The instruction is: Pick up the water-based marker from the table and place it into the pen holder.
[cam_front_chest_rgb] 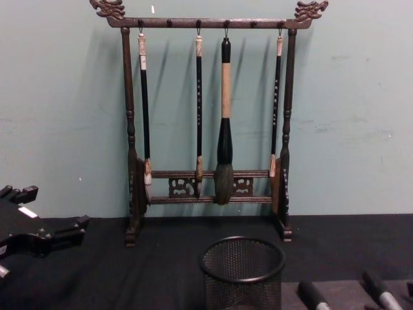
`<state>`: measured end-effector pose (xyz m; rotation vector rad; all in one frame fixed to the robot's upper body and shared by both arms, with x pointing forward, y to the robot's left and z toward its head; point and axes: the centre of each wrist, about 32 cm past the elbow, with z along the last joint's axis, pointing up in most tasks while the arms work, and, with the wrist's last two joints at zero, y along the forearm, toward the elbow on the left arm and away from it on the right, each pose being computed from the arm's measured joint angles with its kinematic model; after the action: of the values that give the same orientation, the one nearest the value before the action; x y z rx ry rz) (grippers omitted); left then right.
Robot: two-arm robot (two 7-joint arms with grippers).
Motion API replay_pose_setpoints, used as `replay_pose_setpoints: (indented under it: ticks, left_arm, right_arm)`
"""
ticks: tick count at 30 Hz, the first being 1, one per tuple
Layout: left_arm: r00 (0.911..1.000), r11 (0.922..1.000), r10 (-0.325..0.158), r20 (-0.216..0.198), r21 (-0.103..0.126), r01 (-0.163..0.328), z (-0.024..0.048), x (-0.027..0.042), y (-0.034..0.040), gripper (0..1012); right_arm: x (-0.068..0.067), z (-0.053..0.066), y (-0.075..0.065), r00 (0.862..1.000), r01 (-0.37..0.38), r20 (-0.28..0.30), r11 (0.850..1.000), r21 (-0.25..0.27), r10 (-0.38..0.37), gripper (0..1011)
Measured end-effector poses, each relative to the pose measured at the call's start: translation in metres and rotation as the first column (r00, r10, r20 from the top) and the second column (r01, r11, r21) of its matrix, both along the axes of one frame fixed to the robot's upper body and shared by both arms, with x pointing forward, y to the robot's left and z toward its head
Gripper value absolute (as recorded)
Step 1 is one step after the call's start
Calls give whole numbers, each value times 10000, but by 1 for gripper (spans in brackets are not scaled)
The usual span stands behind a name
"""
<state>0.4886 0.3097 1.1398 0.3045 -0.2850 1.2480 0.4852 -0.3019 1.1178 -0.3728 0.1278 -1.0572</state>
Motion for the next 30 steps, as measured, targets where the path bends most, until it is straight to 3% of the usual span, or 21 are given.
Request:
replay_pose_setpoints:
  ticks: [30]
  left_arm:
    - [10000, 10000, 0, 0, 0, 0, 0, 0, 0, 1009]
  right_arm:
    - [9, -18, 0, 10000, 1, -88, 10000, 26, -1, 1003]
